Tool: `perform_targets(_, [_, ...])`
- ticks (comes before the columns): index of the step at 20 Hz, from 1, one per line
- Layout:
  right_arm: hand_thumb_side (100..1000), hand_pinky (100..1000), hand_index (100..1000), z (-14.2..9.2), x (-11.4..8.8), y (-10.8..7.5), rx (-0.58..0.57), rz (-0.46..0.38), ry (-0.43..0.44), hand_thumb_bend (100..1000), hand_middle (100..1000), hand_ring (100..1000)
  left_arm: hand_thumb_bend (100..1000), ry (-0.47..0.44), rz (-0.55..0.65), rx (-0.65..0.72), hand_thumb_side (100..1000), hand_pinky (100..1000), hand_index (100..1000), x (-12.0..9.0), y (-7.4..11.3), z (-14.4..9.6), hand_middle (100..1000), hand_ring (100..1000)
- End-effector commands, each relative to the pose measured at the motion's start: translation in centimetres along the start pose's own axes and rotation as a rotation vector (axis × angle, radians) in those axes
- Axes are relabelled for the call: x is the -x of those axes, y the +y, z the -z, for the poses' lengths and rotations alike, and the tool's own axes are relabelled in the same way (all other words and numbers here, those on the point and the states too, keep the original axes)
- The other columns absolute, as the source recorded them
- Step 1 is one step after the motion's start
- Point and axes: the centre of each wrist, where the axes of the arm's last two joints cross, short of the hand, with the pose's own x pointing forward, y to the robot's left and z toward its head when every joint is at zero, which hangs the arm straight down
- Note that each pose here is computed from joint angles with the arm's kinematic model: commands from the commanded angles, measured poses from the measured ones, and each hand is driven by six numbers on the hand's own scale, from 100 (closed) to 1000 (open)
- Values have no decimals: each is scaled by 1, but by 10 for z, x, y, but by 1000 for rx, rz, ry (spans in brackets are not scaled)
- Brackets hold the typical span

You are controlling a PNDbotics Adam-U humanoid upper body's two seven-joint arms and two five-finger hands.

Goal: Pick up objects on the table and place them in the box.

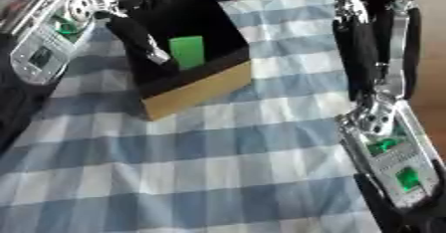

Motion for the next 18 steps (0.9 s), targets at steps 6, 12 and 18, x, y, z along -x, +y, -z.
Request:
perform_targets(6, [635, 868, 814, 3, -5, -2, -2, 1, -22, 100, 676, 761, 565, -44, -68, -197, 297, 869, 888, -8, 30, -27, 796, 862])
perform_targets(12, [631, 868, 814, 5, -5, -5, 8, -12, -31, 100, 677, 762, 284, -132, -170, -404, 287, 835, 891, 0, 62, -67, 771, 814])
perform_targets(18, [627, 866, 814, 6, -5, -9, 28, -24, -38, 100, 677, 762, 258, -238, -222, -570, 281, 806, 896, 24, 68, -103, 758, 799])
